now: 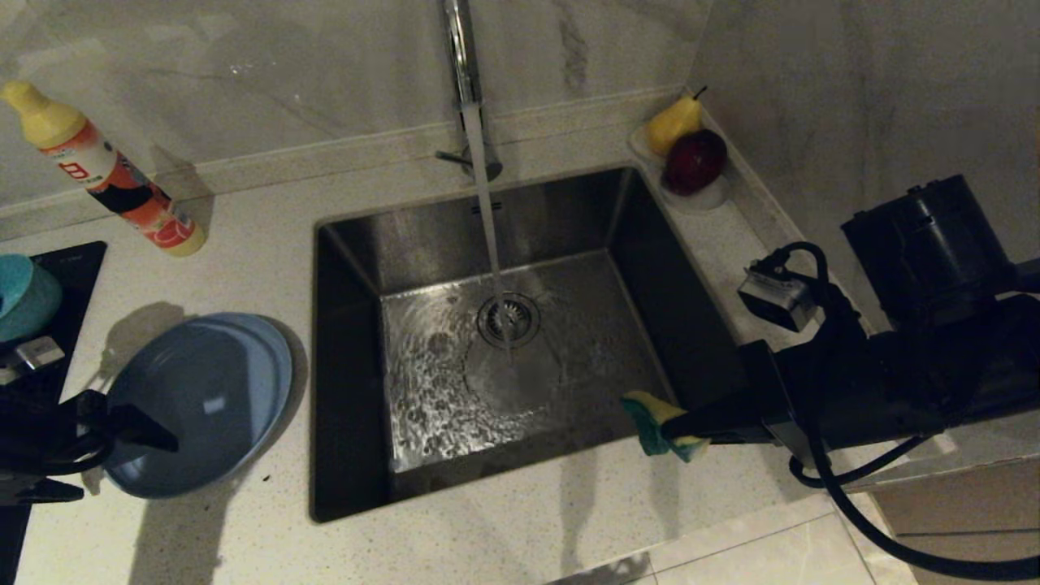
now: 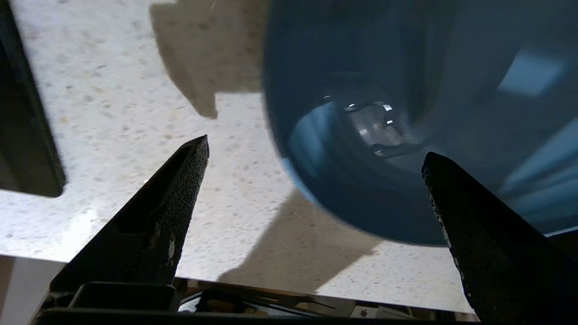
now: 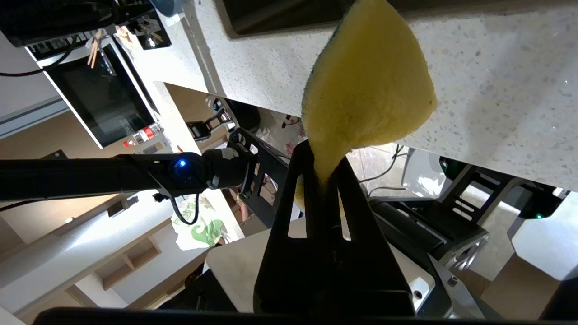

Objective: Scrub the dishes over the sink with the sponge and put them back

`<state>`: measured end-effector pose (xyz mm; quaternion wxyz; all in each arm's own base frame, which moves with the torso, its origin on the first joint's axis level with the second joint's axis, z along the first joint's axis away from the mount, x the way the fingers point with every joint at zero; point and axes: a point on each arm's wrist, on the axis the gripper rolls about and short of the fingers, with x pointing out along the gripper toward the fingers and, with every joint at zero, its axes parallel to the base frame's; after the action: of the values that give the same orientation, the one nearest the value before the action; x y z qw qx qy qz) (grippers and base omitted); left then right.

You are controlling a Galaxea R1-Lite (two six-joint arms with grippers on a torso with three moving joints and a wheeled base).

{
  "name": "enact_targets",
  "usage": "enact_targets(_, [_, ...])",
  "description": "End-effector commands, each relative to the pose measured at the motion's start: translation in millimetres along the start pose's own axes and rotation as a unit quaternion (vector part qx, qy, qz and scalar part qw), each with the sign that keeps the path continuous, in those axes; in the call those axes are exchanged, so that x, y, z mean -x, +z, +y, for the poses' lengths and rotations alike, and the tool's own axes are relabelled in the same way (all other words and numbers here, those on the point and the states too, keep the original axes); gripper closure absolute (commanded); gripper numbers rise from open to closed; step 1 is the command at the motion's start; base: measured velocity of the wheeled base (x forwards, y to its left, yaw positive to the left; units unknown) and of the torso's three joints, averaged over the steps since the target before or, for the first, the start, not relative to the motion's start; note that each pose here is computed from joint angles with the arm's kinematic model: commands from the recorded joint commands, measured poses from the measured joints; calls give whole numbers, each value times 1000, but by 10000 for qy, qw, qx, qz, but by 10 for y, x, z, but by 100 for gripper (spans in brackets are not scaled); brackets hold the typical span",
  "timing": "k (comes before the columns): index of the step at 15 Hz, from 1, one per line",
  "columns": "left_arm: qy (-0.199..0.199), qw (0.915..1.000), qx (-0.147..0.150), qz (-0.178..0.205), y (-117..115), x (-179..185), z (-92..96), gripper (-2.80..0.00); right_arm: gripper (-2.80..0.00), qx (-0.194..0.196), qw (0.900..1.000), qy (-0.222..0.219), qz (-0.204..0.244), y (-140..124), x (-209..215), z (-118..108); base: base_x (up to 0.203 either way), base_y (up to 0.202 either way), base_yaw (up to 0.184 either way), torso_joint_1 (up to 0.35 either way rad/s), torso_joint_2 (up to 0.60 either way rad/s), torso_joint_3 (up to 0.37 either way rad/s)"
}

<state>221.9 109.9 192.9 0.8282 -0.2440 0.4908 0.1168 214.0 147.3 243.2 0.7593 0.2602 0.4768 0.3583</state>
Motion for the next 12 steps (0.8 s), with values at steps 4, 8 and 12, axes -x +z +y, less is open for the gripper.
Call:
enact_targets(4, [-10,10000,-13,-30,0,-69,7,-280,0,-50,10000,-15,59,-20,-13,-24,0,0,0,0,0,0])
enact_targets(8, [-10,10000,-18,-56,4,-67,7,-280,0,-30,10000,5,33,-12,-2,-9,0,0,0,0,0,0])
enact_targets(12, [-9,10000,-15,-46,2,-71,9,-280,0,-38,10000,-3,44,-17,-5,-15,0,0,0,0,0,0])
